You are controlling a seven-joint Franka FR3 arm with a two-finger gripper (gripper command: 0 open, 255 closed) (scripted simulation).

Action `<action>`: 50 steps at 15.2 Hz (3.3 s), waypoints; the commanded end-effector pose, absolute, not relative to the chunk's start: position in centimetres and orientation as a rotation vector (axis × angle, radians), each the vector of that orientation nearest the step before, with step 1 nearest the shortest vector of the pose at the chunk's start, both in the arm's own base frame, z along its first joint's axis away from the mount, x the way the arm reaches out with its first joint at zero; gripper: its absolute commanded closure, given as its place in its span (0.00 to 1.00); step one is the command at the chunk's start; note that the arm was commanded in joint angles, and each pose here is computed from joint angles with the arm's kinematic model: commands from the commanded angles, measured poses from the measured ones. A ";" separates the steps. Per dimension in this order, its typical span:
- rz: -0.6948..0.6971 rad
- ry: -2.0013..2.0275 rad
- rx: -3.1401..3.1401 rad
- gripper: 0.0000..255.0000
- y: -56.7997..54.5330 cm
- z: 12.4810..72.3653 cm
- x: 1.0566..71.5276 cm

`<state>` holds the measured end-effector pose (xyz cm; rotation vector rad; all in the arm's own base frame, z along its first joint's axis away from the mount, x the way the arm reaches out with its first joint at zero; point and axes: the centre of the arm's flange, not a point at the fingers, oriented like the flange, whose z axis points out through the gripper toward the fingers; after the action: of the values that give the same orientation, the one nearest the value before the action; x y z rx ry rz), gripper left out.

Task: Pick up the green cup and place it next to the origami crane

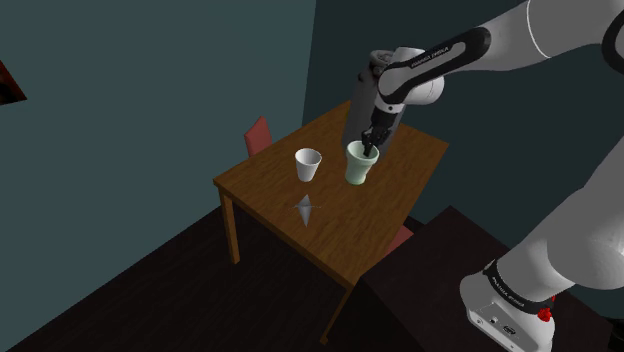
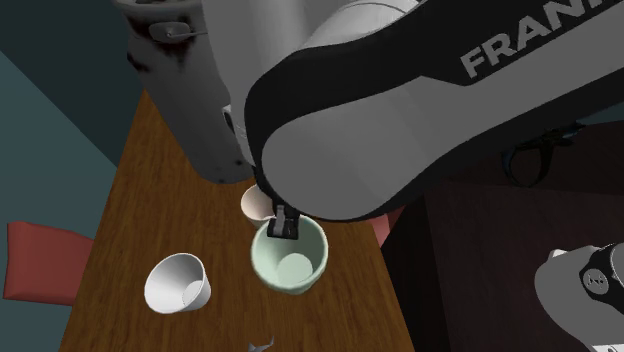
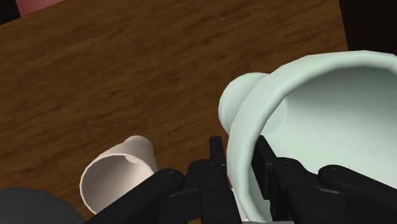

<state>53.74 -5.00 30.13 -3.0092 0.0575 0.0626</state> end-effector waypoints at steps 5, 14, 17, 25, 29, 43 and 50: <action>0.061 0.058 -3.009 1.00 -5.0 26.9 53.7; 0.061 0.058 -3.009 1.00 -5.0 22.2 53.7; 0.061 0.058 -3.009 1.00 -5.0 20.6 53.7; 0.061 0.058 -3.009 1.00 -5.0 16.4 53.7; 0.061 0.058 -3.009 1.00 -5.0 14.3 53.7; 0.061 0.058 -3.009 0.00 -5.0 13.6 53.7; 0.061 0.058 -3.009 0.00 -5.7 18.5 53.9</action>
<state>53.93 -5.61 18.31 -3.0095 0.0577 0.0597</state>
